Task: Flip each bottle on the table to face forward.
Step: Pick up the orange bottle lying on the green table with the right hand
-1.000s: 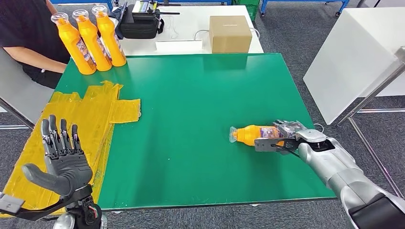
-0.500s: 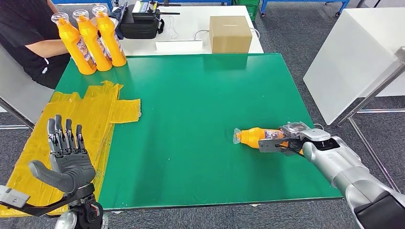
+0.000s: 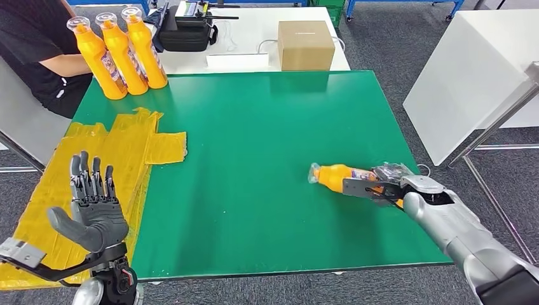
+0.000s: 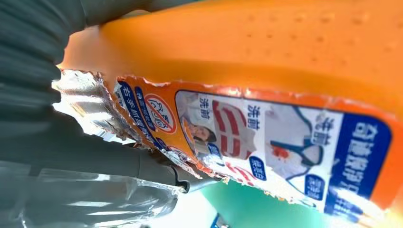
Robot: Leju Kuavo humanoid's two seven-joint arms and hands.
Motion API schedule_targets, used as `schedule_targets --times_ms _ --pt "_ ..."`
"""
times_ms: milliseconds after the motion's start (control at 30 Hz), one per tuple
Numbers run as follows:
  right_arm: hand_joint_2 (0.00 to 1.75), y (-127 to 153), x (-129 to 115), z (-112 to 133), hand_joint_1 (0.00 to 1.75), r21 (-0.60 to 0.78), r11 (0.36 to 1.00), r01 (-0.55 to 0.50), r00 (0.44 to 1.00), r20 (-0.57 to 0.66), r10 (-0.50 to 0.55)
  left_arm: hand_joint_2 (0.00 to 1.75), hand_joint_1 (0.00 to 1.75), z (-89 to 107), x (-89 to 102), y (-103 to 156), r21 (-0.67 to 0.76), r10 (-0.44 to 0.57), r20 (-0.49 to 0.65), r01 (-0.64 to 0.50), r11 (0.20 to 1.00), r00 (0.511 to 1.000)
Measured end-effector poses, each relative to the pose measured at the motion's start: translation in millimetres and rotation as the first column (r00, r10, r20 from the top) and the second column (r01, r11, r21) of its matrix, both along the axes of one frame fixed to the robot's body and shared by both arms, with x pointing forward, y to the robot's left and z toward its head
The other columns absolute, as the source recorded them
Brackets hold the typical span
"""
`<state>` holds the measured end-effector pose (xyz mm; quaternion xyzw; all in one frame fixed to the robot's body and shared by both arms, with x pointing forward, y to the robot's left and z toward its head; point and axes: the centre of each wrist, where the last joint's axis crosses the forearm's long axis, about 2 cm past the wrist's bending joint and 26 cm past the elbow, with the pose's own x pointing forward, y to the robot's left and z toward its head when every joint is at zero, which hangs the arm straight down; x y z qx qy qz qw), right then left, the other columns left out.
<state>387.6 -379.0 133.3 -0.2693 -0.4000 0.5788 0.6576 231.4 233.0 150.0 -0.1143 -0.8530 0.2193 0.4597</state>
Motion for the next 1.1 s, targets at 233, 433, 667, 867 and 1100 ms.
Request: schedule_targets --times_ms 233,433,667,867,1100 --pt "1.75 71.6 -4.3 64.2 1.75 0.561 0.812 -0.162 0.956 0.293 -0.012 1.75 0.00 -10.9 -8.5 -5.0 -0.039 -0.140 -0.036 0.139 0.990 0.989" --pt "1.75 120.9 -13.9 104.4 1.75 0.630 0.694 -0.349 0.891 0.452 0.038 1.75 0.00 -13.5 -9.4 -5.4 -0.049 -0.166 -0.044 0.164 0.985 0.985" --pt "1.75 158.4 -19.5 116.1 1.75 0.664 0.619 -0.419 0.868 0.494 0.057 1.75 0.00 -14.2 -8.4 -8.0 -0.032 -0.193 -0.051 0.191 0.981 0.980" --pt "1.75 210.3 -29.2 108.0 1.75 0.683 0.569 -0.458 0.872 0.471 0.136 1.75 0.00 -11.4 -2.8 -16.2 -0.003 -0.223 -0.038 0.223 0.975 0.974" --pt "1.75 251.4 -39.3 98.4 1.75 0.694 0.541 -0.476 0.875 0.435 0.213 1.75 0.00 -11.2 0.0 -20.7 0.005 -0.240 -0.035 0.240 0.971 0.970"
